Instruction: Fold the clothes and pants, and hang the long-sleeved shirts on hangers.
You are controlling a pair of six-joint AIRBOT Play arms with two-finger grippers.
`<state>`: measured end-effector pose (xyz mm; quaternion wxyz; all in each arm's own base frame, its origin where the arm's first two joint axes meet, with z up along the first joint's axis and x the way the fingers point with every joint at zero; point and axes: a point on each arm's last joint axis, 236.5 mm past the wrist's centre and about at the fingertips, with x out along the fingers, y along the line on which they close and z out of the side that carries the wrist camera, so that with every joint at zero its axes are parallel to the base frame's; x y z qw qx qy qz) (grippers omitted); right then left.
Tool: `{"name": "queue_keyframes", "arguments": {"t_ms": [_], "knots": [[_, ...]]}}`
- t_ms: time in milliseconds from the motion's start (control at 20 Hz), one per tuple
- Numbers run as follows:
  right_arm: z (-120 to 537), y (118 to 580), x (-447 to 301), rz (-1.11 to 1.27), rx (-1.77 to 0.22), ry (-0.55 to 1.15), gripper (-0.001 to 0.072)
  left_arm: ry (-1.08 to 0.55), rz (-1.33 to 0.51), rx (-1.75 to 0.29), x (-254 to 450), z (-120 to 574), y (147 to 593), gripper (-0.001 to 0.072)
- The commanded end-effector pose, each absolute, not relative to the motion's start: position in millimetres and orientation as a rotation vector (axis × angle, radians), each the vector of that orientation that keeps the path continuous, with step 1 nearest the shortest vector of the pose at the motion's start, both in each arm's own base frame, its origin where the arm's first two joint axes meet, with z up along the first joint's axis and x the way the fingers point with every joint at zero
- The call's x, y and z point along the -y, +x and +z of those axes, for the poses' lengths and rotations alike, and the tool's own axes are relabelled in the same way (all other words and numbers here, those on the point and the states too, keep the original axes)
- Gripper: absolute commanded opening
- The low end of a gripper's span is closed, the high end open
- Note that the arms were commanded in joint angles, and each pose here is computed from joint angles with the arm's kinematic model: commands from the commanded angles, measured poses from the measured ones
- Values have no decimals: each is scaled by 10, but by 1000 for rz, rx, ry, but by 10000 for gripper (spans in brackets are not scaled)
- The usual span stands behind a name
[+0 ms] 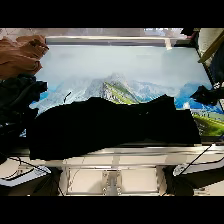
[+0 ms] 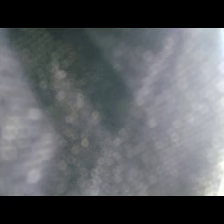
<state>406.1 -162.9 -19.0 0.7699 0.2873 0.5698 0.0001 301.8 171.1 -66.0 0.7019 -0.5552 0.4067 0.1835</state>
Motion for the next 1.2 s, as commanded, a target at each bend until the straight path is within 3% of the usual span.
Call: {"name": "queue_keyframes", "arguments": {"t_ms": [0,200,500,1150], "knots": [[-601,4378,1523,93,-1176,728,350,-1229,410,-902,-1723,-656,3021,26],[-944,4605,1410,160,-1125,825,350,-1210,407,-899,-1739,-657,3024,26],[-965,4947,1045,273,-1159,726,349,-1203,408,-905,-1741,-666,3013,26],[-980,4568,1143,308,-1296,738,349,-1183,396,-908,-1738,-666,3012,26]]}}
